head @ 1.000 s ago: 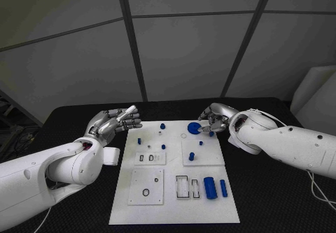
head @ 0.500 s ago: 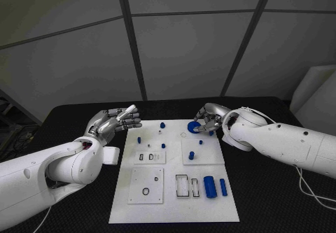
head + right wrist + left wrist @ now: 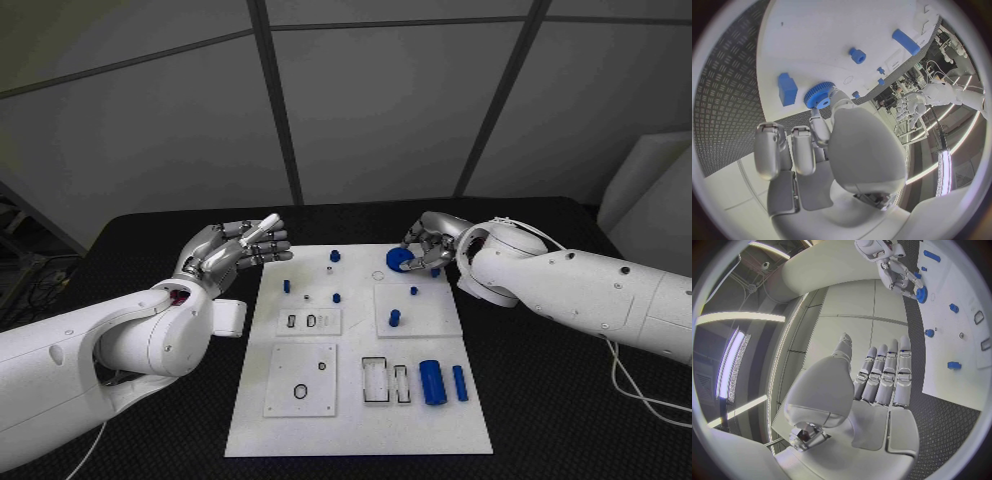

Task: Assemble the parts on the task board

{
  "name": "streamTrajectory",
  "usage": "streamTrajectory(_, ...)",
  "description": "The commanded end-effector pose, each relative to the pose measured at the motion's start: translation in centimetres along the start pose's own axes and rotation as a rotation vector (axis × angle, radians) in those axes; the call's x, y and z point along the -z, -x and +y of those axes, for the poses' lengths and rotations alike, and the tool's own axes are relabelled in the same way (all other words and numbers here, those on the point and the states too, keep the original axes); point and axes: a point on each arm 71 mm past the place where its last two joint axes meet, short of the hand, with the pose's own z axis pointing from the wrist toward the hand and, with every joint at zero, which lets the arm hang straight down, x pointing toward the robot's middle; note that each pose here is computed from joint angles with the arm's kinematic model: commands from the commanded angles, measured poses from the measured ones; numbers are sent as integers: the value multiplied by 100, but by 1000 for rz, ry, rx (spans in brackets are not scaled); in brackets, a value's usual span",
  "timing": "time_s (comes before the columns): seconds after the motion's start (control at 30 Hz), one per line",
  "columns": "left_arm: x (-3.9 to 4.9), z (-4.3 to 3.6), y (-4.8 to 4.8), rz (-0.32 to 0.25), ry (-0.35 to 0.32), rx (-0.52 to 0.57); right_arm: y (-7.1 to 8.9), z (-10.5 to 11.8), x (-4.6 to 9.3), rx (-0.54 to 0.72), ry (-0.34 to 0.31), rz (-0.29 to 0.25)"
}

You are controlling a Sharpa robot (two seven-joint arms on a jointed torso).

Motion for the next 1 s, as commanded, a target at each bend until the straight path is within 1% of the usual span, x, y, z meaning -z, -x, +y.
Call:
streamTrajectory(0.03,0,-12,-17,18,-8,0,-21,10,-14,16,-14,25)
streamTrajectory(0.37,1,-12,-16,20,-7,1,-15,47,-39,50,-10,-4)
streamTrajectory(0.67,2,-13,-16,22,-7,2,-3,99,-37,125,9,-38)
streamTrajectory(0.87,2,-12,-16,23,-5,3,4,164,-26,159,35,-70)
streamTrajectory(1.0,2,-11,-15,23,-5,3,21,207,-10,173,56,-105)
